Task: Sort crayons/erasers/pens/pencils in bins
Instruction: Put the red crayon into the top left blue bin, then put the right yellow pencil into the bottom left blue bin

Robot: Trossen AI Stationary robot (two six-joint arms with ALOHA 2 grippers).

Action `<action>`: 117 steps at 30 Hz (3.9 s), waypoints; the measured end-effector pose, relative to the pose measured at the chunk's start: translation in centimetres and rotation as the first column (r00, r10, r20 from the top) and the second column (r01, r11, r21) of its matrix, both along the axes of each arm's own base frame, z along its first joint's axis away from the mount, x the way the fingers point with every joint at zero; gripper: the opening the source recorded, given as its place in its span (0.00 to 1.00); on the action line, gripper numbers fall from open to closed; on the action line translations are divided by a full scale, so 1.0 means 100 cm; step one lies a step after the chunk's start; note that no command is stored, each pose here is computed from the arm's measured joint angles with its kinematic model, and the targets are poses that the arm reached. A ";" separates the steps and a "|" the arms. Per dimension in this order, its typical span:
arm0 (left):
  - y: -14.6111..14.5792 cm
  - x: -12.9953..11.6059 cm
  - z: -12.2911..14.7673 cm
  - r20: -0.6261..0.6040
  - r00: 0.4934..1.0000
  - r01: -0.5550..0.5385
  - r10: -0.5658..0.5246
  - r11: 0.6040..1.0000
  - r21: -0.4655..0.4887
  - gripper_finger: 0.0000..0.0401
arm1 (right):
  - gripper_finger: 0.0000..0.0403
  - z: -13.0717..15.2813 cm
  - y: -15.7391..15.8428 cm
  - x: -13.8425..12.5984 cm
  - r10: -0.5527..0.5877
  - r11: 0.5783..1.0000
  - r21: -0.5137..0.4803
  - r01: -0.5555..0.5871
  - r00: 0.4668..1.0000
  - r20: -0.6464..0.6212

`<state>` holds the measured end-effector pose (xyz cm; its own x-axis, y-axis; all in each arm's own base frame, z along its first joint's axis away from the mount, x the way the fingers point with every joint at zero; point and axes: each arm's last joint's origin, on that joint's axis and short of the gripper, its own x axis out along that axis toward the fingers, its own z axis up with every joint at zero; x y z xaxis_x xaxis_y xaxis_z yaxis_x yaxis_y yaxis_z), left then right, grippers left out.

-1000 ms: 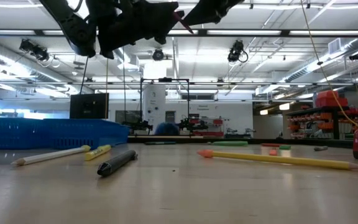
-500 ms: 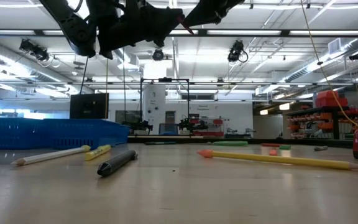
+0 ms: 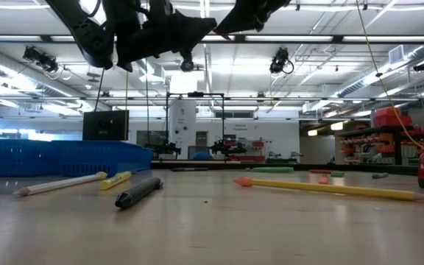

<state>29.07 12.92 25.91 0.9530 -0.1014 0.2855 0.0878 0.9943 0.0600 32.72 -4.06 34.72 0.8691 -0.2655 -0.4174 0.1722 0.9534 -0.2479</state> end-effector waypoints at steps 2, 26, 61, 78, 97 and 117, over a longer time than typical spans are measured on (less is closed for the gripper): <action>0.008 -0.004 0.000 0.000 1.000 -0.019 0.019 0.999 -0.025 0.14 | 0.14 0.000 -0.002 -0.001 -0.010 1.000 0.009 0.010 1.000 -0.006; 0.088 -0.098 -0.002 -0.337 0.940 -0.055 -0.041 0.961 -0.272 0.08 | 0.42 -0.124 0.000 -0.033 -0.131 0.944 0.241 0.225 0.927 -0.352; 0.100 -0.179 -0.074 -0.926 -0.126 -0.918 0.357 0.312 0.245 0.15 | 0.42 -0.132 -0.020 -0.028 -0.183 0.956 0.236 0.174 0.983 0.015; 0.080 -0.173 -0.040 -0.918 -0.125 -0.912 0.378 0.321 0.256 0.16 | 0.42 -0.136 -0.028 -0.034 -0.300 0.953 0.017 0.302 0.952 -0.066; -0.029 -0.137 0.064 -0.580 0.460 -0.704 0.673 0.674 0.224 0.16 | 0.42 -0.153 -0.082 -0.049 -0.506 0.831 0.194 0.521 0.853 -0.127; -0.085 -0.168 0.095 -0.393 0.716 -0.556 0.577 0.811 0.179 0.12 | 0.42 -0.163 -0.141 0.086 -0.053 0.998 -0.059 0.033 0.920 -0.388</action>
<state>12.25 4.40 35.44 0.8590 0.4938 -0.1352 -0.4651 0.8630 0.1971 41.32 -18.16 18.46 0.6282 -0.3286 -0.7052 0.0930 0.9316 -0.3513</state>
